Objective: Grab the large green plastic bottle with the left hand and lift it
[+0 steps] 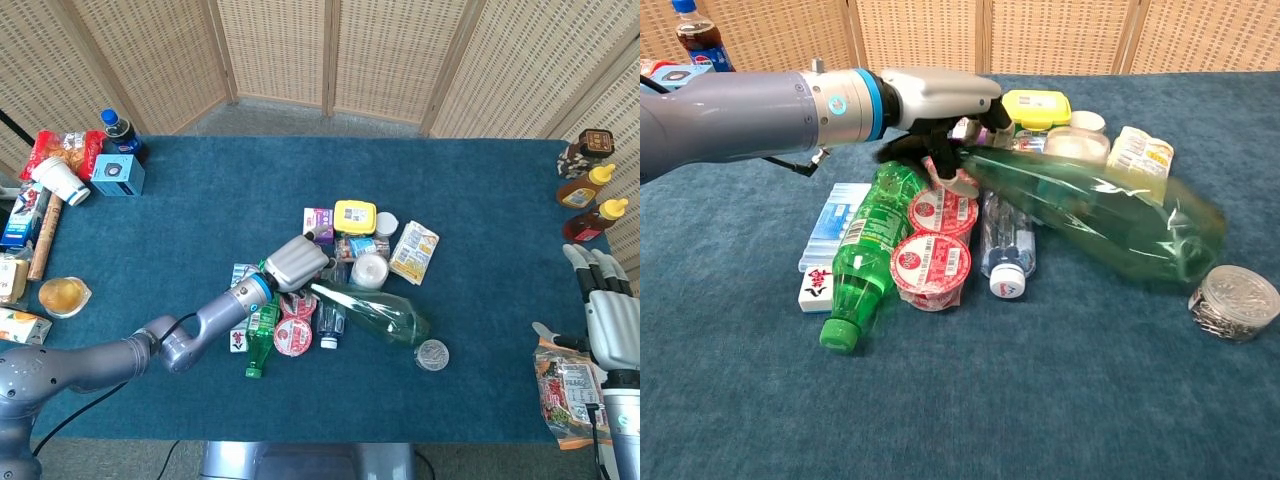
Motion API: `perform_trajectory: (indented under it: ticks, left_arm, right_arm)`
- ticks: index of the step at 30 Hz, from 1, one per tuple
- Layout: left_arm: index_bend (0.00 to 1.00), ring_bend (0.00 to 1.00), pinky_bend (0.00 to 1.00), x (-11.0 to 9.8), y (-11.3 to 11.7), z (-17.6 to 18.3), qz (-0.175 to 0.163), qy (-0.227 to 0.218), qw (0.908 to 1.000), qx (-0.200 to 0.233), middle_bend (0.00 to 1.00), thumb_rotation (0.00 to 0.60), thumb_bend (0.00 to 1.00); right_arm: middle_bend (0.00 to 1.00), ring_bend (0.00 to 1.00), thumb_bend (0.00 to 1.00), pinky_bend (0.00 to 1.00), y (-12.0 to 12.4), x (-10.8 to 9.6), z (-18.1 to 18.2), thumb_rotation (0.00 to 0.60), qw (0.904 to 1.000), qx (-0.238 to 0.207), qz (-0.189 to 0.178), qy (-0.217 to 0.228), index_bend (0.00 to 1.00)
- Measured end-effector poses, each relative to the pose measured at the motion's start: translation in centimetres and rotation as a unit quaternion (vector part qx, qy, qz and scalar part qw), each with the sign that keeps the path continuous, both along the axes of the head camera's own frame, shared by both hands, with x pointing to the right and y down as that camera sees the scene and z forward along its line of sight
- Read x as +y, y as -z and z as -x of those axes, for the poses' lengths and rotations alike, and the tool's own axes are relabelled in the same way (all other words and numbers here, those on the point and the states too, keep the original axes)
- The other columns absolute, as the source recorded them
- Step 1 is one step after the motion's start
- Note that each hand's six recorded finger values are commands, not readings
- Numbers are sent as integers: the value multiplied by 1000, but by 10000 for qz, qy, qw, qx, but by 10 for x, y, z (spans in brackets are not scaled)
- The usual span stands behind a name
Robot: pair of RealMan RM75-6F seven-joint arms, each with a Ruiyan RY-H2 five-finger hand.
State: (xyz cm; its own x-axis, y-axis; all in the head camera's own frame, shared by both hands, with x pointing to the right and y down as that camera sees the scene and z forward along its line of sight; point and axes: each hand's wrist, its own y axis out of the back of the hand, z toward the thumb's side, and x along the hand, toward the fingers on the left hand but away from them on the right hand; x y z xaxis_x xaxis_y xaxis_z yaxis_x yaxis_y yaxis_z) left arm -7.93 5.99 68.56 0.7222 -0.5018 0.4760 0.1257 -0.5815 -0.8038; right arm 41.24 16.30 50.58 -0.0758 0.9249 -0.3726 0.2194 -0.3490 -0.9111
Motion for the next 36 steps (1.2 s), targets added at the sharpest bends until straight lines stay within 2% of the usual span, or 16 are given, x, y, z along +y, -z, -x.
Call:
perform_trajectory:
  ticks: [4,11,17,22,29,36]
  left_arm:
    - [554,656,187,-6,4,3,-49,164,9998,85,602,600,277]
    - [746,866,443,-15,11,18,-148,598,9977,296,806,600,330]
    - [824,934,517,-23,23,35,24,1166,9907,693,884,600,345]
    - [838,946,532,-33,48,53,179,1738,9759,1310,899,600,345]
    - [829,949,537,-44,92,81,292,2348,9462,2207,899,600,341]
    - [826,948,536,-50,141,121,78,2729,9176,2889,899,600,334]
  right_arm:
    - [0,0,39,0,2,-1,1,600,10000,-18,-46,12,0]
    - [0,0,39,0,3,-2,1,600,9999,-31,-102,15,0]
    - [0,0,39,0,1,-2,3,600,9999,-50,-119,37,0]
    - [0,0,38,0,-1,-3,4,600,9999,-89,-119,51,0]
    - [0,0,38,0,-3,-2,10,600,9998,-154,-103,115,0]
    - [0,0,38,0,-5,-2,14,600,9996,-222,-93,158,0]
